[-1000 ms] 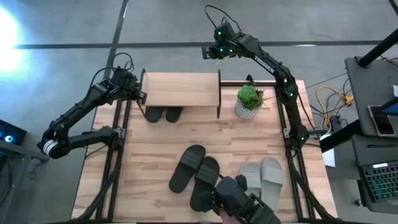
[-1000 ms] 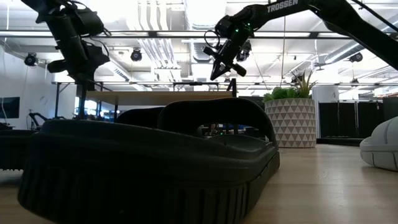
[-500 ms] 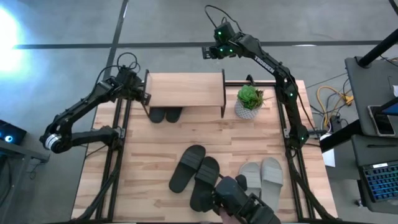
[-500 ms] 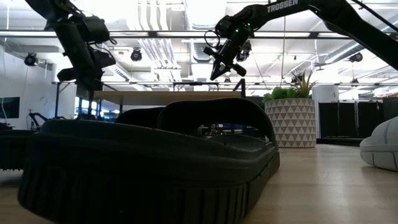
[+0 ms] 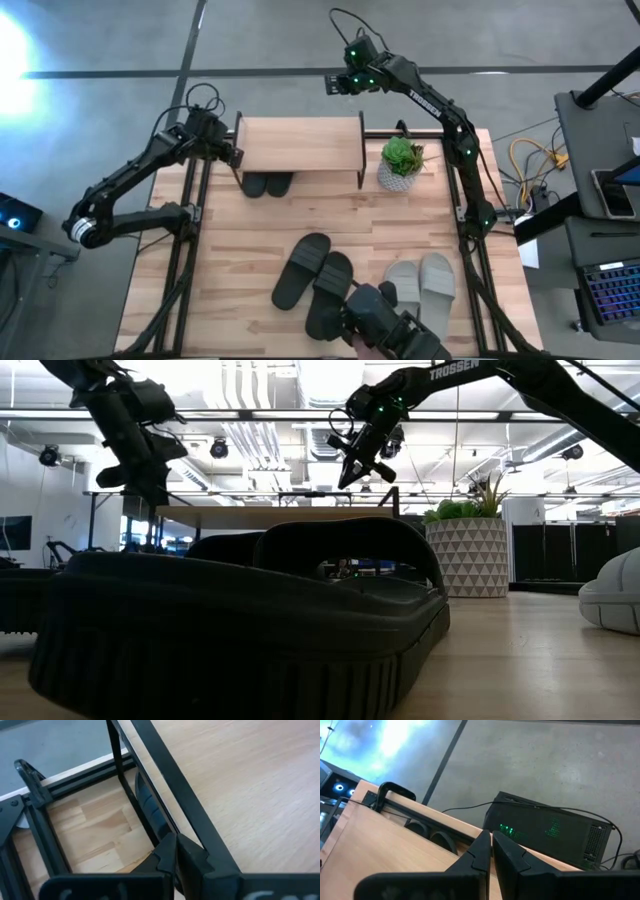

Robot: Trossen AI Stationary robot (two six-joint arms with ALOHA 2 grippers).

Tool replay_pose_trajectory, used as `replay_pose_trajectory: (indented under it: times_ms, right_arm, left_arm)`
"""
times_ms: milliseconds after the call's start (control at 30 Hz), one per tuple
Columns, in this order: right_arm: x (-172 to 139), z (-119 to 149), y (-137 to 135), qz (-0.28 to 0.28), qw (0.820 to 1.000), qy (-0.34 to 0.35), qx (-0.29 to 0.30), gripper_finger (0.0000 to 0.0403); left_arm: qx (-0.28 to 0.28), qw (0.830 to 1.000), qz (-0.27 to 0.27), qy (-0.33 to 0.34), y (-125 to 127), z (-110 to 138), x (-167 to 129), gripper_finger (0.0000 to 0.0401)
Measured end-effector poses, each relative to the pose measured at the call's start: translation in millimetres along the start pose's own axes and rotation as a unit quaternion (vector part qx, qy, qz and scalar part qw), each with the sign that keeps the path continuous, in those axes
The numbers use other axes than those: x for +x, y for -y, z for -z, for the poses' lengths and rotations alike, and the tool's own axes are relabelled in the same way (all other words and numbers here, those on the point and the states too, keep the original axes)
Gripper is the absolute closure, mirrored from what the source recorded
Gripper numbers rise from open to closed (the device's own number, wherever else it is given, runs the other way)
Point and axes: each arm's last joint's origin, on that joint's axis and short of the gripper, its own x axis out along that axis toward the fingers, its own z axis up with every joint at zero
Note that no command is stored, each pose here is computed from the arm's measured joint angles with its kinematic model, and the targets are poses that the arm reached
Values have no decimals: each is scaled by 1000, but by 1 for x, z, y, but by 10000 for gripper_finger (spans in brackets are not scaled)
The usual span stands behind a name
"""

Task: Pick and place slides into the shelf
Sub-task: Adjust the shelf, then put the black slide on the shelf

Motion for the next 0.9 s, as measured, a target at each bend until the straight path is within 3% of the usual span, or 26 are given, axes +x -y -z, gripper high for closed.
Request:
replay_pose_trajectory:
  times_ms: [400,600,800,900]
  right_arm:
    - [-9,-1,-1,-2,1000,4,-12,390]
    - [-31,1,-11,8,999,15,-48,390]
    - [-56,23,-35,18,994,-15,-108,390]
    - [-66,41,-54,15,990,-39,-136,390]
  left_arm:
    - [22,1000,17,-11,6,2,1,401]
    - [50,998,-31,-28,2,12,-11,401]
    - [61,997,-48,-4,-1,23,-39,401]
    - [60,998,-7,15,0,30,-53,401]
